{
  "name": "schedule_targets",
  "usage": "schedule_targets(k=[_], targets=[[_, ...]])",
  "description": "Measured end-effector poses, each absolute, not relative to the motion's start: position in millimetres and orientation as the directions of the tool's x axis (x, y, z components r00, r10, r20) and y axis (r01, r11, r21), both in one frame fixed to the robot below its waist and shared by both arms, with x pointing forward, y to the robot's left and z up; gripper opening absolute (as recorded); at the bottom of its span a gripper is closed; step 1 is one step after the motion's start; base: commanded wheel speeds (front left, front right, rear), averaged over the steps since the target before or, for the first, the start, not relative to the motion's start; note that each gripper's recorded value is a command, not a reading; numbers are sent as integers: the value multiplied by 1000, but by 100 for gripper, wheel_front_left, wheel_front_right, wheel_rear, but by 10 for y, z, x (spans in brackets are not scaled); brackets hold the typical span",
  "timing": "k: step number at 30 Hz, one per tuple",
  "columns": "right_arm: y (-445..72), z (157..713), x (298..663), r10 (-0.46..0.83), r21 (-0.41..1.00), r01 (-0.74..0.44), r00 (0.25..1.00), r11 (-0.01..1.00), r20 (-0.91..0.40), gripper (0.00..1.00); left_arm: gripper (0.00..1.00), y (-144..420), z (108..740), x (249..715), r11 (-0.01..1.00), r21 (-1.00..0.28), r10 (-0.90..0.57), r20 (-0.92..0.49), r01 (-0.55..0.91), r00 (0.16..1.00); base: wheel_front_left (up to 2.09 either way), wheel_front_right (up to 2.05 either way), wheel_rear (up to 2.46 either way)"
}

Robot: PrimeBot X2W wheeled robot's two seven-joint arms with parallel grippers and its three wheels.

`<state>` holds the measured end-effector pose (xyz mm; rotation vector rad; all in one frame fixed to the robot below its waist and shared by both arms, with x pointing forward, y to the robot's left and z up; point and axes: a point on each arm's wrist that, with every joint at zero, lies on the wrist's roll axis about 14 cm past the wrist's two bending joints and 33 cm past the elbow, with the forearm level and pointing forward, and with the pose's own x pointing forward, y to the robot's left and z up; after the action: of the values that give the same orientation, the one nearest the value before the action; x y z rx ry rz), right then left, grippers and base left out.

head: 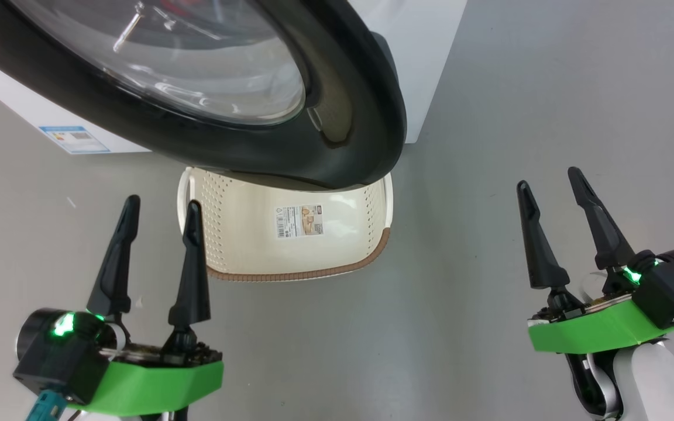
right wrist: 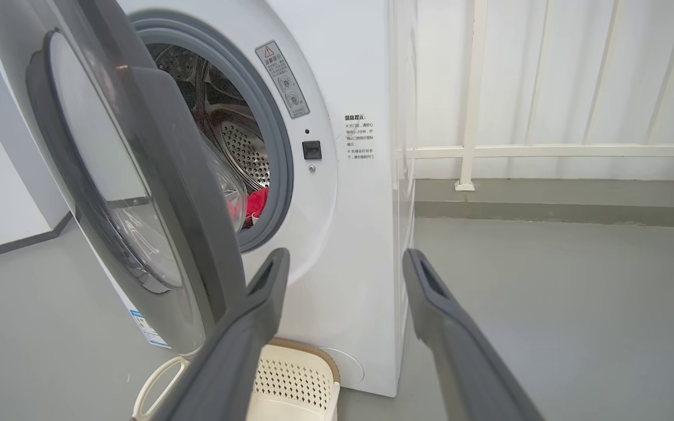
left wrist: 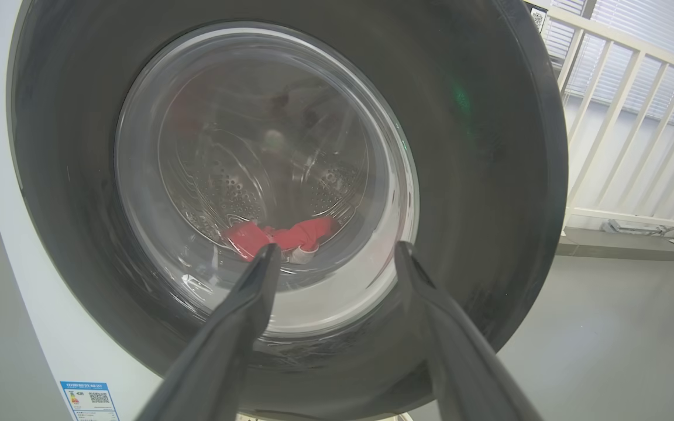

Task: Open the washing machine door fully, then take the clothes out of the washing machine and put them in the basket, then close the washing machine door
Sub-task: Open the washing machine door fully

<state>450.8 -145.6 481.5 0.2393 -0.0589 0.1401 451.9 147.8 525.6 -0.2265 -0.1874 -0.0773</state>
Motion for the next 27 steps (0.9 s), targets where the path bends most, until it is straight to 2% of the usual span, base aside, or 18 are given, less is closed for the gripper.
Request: schedule_targets(k=[8,12,17,27], targets=[[-1383,4853,4695,139,290,-162,985,943,97,0,100,1470,5271,4518,974,-201,-59,199,100,978,0,0,0],[-1322,4879,4836,137,415,-166,986,895,99,0,100,1488,5273,4508,972,-214,-53,199,96,979,0,0,0],[-1165,4942,5053,177,593,-190,981,783,81,0,100,1495,5253,4505,970,-223,-51,194,95,980,0,0,0],[-855,5032,5545,337,865,-198,941,461,35,0,100,1579,5193,4563,971,-228,-30,182,72,983,0,0,0]])
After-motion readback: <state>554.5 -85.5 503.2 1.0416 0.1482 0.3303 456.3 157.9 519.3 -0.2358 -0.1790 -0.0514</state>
